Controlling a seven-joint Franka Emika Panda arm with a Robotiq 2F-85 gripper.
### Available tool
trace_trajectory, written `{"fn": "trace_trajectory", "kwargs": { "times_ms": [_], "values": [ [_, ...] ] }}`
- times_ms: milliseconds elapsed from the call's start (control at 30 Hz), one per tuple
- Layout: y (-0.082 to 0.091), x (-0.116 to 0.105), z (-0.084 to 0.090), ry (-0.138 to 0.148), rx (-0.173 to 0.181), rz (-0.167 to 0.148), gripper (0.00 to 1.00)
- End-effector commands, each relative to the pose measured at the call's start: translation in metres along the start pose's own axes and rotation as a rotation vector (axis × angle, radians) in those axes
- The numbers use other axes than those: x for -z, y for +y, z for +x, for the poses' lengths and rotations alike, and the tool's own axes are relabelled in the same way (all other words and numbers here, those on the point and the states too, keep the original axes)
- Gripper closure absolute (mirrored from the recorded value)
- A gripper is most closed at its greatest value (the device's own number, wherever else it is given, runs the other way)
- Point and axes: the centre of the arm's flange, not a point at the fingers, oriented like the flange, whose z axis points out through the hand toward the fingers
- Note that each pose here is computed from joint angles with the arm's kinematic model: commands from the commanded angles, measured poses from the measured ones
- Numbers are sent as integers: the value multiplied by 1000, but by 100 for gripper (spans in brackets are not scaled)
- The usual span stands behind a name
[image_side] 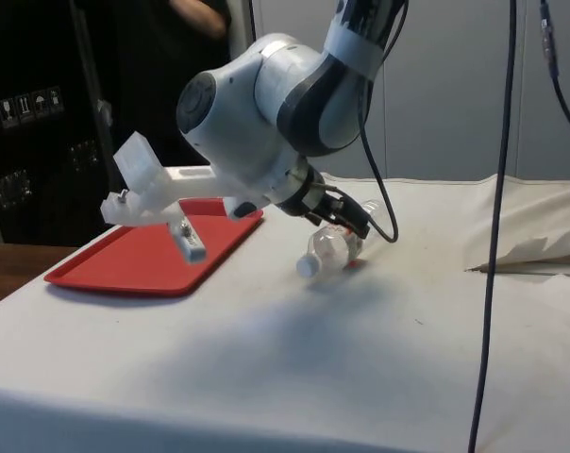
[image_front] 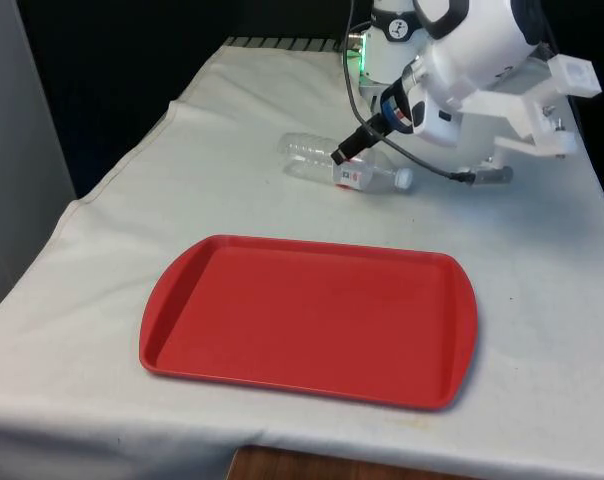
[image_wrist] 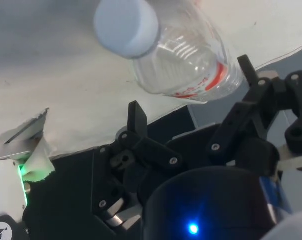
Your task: Place the bottle upright on the tray.
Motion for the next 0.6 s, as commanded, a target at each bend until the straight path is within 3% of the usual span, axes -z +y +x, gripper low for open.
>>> {"fn": "trace_trajectory", "kwargs": {
  "times_ms": [0, 300, 567],
  "values": [
    [0, -1, 2, -6, -2, -6, 0],
    [-1, -7, 5, -17, -20, -8, 0],
    [0, -13, 10, -41, -45, -28, 0]
  ]
}}
